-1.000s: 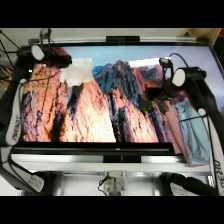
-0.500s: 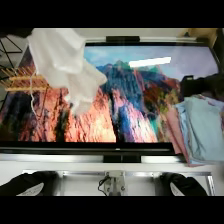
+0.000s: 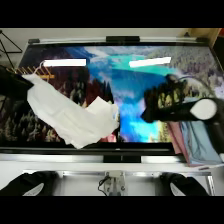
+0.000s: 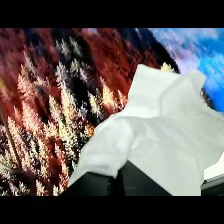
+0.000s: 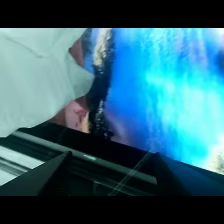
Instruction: Fold the shirts.
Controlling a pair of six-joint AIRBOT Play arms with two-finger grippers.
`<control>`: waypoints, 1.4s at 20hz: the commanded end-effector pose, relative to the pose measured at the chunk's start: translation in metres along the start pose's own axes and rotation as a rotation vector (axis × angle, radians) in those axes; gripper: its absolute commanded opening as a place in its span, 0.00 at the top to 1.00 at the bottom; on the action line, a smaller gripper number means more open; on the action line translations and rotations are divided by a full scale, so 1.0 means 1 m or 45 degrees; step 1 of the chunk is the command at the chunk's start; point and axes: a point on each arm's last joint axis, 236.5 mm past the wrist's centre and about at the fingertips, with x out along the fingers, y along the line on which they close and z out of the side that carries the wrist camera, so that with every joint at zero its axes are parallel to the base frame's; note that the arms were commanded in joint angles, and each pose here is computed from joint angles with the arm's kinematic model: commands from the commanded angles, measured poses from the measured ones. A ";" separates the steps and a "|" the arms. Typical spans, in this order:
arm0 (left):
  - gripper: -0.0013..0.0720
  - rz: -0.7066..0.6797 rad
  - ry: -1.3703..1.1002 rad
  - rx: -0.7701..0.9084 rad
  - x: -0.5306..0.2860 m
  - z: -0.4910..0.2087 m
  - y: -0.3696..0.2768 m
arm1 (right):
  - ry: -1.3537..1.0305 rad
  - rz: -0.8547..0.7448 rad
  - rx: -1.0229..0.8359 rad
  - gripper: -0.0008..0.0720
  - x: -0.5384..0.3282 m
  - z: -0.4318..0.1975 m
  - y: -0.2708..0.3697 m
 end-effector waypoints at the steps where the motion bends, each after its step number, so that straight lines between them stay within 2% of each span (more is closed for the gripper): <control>1: 0.94 0.038 0.112 0.008 0.021 -0.027 0.006 | 0.158 0.205 0.197 0.12 0.086 -0.036 0.024; 3: 0.94 0.038 0.096 0.009 0.025 -0.024 0.005 | 0.241 0.217 0.174 0.11 0.124 -0.054 0.043; 4: 0.94 0.038 0.084 0.009 0.025 -0.022 0.005 | 0.255 0.236 0.196 0.07 0.141 -0.058 0.053; 7: 0.94 0.038 0.081 0.010 0.025 -0.021 0.005 | 0.282 0.265 0.313 0.07 0.175 -0.065 0.065; 13: 0.94 0.038 0.060 0.010 0.025 -0.018 0.005 | 0.148 0.318 0.528 0.07 0.194 -0.036 0.071; 17: 0.94 0.039 0.030 0.010 0.026 -0.012 0.005 | 0.170 0.344 0.671 0.07 0.213 -0.044 0.084; 18: 0.94 0.039 0.030 0.011 0.026 -0.012 0.005 | 0.163 0.343 0.694 0.20 0.218 -0.044 0.085; 19: 0.94 0.039 0.028 0.011 0.026 -0.012 0.005 | 0.156 0.344 0.697 0.62 0.218 -0.042 0.086; 20: 0.94 0.041 0.025 0.010 0.026 -0.011 0.006 | 0.145 0.352 0.690 0.89 0.216 -0.038 0.086; 22: 0.94 0.041 0.000 0.037 0.026 -0.006 0.006 | 0.089 0.395 0.500 0.90 0.197 -0.018 0.088; 24: 0.94 0.063 -0.051 0.084 0.025 0.003 0.010 | 0.026 0.382 0.214 0.90 0.153 0.012 0.079; 28: 0.94 0.076 -0.278 0.069 -0.026 0.044 0.013 | -0.231 0.163 -0.228 0.90 -0.015 0.078 0.049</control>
